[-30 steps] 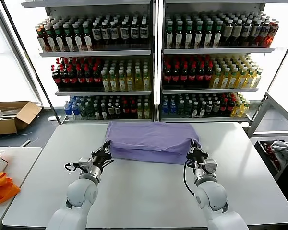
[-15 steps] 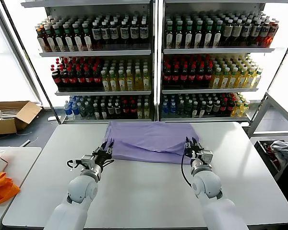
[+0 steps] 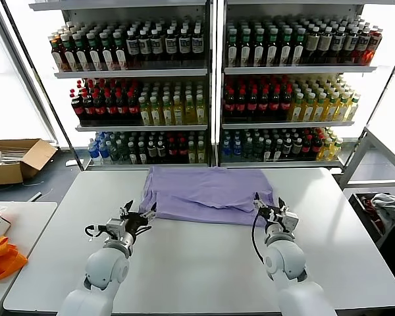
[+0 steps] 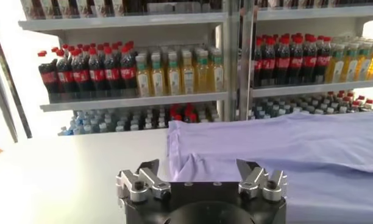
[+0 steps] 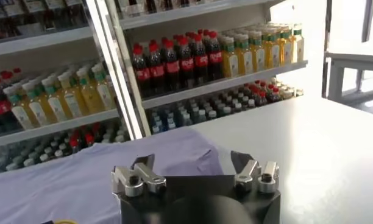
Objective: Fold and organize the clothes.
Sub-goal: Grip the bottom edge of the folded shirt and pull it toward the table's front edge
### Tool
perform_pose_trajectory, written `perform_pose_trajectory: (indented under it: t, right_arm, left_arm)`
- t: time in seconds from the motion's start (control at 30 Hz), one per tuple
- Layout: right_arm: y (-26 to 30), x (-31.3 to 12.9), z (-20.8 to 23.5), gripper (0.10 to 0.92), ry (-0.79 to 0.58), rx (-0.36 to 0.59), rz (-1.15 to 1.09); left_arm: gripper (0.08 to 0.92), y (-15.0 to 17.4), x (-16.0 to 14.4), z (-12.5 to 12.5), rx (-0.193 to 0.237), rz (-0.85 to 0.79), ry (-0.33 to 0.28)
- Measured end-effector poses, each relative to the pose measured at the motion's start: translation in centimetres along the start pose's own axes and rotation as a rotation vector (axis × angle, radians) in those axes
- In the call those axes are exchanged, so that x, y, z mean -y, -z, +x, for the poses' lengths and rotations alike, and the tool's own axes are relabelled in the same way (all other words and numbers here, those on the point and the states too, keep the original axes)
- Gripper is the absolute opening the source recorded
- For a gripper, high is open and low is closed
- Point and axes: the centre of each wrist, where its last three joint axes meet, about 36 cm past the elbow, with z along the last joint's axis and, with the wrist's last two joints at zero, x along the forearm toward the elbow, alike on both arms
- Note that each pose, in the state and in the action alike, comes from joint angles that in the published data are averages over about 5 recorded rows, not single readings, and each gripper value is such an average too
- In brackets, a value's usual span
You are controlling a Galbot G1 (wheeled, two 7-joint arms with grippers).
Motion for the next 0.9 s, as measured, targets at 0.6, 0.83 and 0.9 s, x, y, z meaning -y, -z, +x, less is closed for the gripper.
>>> perform_pose_trajectory:
  t: [0.6, 0.83, 0.9]
  right_arm:
    - [-1.0, 1.9, 1.6, 0.823, -0.075, -0.092, 0.080]
    - [-1.5, 1.5, 1.3, 0.823, -0.079, -0.111, 0.096]
    - [-1.5, 1.4, 1.2, 0.823, -0.081, -0.114, 0.097]
  left_arm:
    - [0.823, 0.2, 1.2, -0.2, -0.025, -0.006, 0.008]
    - [0.822, 0.1, 0.6, -1.1, -0.039, -0.021, 0.014]
    - [0.823, 0.0, 0.4, -1.4, -0.045, -0.022, 0.018]
